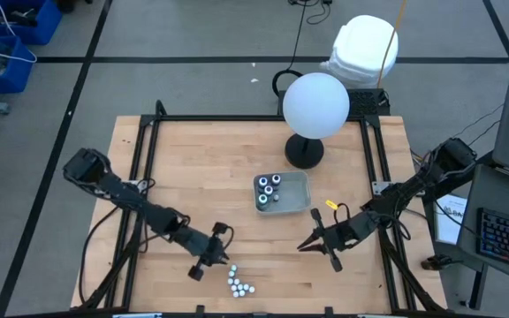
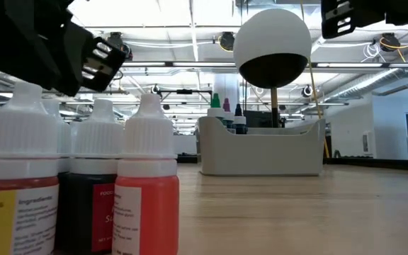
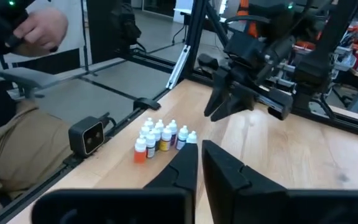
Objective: Pick & Place food coloring
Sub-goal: Put the blue food coloring bottle into the gray bin
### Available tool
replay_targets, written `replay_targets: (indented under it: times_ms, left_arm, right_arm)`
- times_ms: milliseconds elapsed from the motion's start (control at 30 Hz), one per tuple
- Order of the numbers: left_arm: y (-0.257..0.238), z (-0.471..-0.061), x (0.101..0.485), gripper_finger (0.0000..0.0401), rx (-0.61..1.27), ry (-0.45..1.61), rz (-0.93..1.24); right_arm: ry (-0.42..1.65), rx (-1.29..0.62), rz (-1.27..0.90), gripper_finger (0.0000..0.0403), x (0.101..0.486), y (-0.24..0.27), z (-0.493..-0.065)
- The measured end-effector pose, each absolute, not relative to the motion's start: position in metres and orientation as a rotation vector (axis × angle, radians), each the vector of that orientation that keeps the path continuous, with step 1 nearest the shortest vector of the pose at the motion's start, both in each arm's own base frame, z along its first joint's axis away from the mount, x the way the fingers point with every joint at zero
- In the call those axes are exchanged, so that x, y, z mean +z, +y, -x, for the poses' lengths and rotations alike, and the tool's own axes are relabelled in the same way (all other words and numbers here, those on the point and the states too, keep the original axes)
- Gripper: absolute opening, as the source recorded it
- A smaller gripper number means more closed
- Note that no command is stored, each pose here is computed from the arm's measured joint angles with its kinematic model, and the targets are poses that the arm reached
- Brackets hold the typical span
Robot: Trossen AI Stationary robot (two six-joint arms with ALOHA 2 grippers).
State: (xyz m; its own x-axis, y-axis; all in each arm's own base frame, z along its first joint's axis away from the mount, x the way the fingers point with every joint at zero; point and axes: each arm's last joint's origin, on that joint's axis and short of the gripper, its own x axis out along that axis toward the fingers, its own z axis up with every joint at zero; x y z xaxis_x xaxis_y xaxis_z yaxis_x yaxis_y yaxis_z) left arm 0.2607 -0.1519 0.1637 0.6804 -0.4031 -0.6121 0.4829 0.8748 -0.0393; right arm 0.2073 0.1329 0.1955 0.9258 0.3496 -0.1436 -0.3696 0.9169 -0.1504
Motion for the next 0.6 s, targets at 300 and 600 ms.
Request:
replay_targets:
  times_ms: [300,600]
  left_arm:
    - [-0.13,-0.271,0.161,0.02,-0.708,0.619,-0.251]
    - [-0.115,-0.286,0.146,0.0188,-0.864,0.536,-0.35]
  right_arm:
    - [0.121,0.372,0.187,0.0042,0.195,0.133,-0.207]
    - [0.118,0.373,0.205,0.005,0.195,0.133,-0.207]
